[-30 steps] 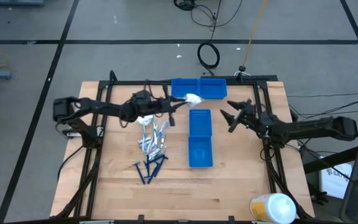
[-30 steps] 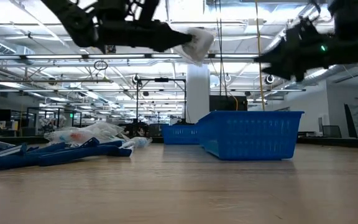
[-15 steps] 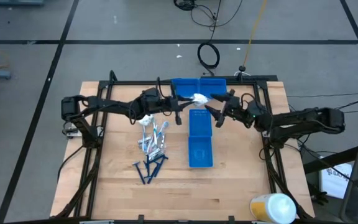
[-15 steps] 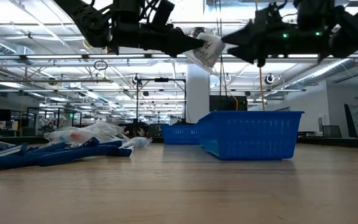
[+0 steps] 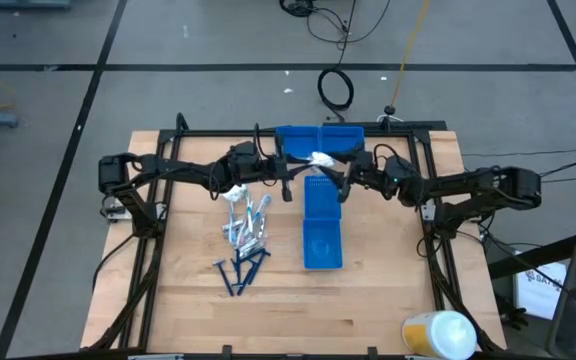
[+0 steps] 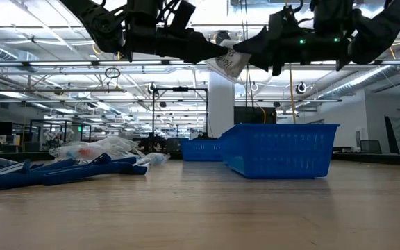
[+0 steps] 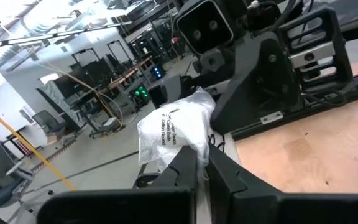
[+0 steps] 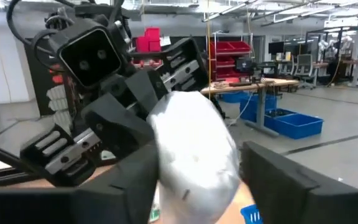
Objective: Pick & Place Travel size toiletries
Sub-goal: Put the cotton balls in the top right blue bin
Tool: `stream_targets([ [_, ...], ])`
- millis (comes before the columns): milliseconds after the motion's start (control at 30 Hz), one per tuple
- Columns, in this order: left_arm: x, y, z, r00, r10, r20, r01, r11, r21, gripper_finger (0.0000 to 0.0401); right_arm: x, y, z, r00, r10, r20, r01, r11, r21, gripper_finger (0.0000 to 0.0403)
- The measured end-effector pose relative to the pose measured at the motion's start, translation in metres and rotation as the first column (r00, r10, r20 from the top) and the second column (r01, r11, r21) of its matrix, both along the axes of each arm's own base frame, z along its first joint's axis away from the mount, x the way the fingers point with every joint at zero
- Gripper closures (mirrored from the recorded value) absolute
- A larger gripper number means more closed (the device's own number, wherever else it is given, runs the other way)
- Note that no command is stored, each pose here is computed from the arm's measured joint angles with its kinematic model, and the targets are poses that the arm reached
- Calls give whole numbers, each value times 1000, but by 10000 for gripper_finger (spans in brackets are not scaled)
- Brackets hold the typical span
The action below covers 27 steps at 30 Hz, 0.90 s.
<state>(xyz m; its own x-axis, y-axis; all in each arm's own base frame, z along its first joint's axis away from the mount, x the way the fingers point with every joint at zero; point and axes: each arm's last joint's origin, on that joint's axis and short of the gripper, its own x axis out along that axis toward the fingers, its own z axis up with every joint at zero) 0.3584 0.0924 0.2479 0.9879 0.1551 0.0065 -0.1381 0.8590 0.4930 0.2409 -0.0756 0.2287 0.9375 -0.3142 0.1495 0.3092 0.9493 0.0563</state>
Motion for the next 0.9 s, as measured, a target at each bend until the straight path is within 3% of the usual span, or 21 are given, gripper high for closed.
stream_targets([
  [200,0,-1,0,1000,3,1,-3,1000,-7,383,0,0,-1,1000,1,-14,-1,1000,-15,311],
  [333,1,-6,1,996,80,27,-77,993,-89,351,0,0,-2,999,-5,-37,4,999,-34,376],
  [500,3,-15,15,971,238,-7,-238,971,-30,269,0,-2,-3,997,-46,-60,43,998,-54,379],
  [600,3,-18,25,919,395,15,-395,919,13,217,-2,-7,-7,987,-129,-95,126,991,-41,362],
  [700,-2,-21,30,834,552,9,-550,831,83,176,-6,-17,-11,949,-279,-145,272,960,-63,356],
  [800,-7,-23,34,754,657,-5,-653,749,109,147,-14,-32,-17,857,-465,-224,450,885,-114,368],
  [900,-11,-17,27,709,702,-76,-694,712,108,132,-23,-47,-24,772,-563,-295,551,824,-130,380],
])
